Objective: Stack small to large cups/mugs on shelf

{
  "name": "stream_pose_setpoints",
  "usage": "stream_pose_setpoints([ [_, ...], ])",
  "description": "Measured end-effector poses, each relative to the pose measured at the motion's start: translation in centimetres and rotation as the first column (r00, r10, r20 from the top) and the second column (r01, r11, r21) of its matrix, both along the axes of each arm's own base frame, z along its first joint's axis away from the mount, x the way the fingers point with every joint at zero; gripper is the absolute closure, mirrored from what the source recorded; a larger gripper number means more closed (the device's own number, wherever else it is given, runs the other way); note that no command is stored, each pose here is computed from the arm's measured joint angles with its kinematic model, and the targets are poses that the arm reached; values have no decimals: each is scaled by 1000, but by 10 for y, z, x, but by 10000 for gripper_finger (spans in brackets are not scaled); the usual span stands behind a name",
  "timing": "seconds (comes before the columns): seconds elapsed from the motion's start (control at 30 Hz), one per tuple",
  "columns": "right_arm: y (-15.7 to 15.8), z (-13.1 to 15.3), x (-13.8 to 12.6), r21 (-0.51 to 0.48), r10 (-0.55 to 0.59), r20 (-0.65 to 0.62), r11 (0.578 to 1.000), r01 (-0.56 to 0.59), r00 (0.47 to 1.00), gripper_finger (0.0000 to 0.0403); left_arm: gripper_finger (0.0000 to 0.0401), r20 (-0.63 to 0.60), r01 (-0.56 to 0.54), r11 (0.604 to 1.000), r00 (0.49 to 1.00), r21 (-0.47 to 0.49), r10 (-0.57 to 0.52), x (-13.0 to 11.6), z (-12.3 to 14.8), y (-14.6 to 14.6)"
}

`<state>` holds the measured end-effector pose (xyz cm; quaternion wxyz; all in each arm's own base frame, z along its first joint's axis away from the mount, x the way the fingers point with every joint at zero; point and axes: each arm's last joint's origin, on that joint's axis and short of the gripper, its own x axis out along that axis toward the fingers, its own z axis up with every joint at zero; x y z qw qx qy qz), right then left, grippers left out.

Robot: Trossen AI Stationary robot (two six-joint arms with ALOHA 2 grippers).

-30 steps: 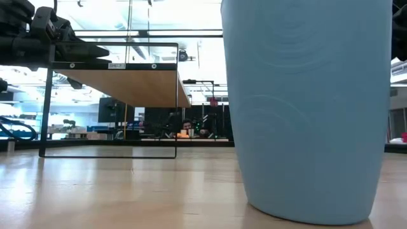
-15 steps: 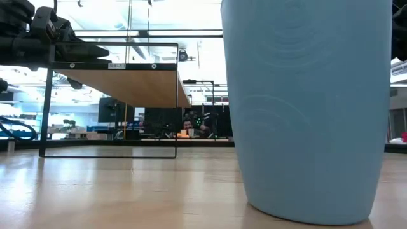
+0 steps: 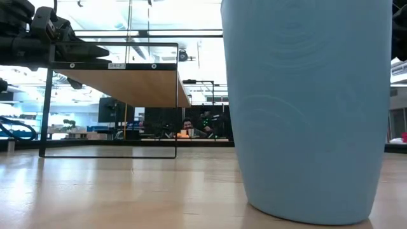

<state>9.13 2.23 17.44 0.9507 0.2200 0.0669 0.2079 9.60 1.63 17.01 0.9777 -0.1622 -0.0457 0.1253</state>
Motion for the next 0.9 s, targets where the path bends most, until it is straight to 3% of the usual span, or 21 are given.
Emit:
stream_pose_setpoints([
  [0.9,0,0,0,-2,0,1,1000,0,1000,387,244,0,0,1000,1000,0,0,0,0,0],
])
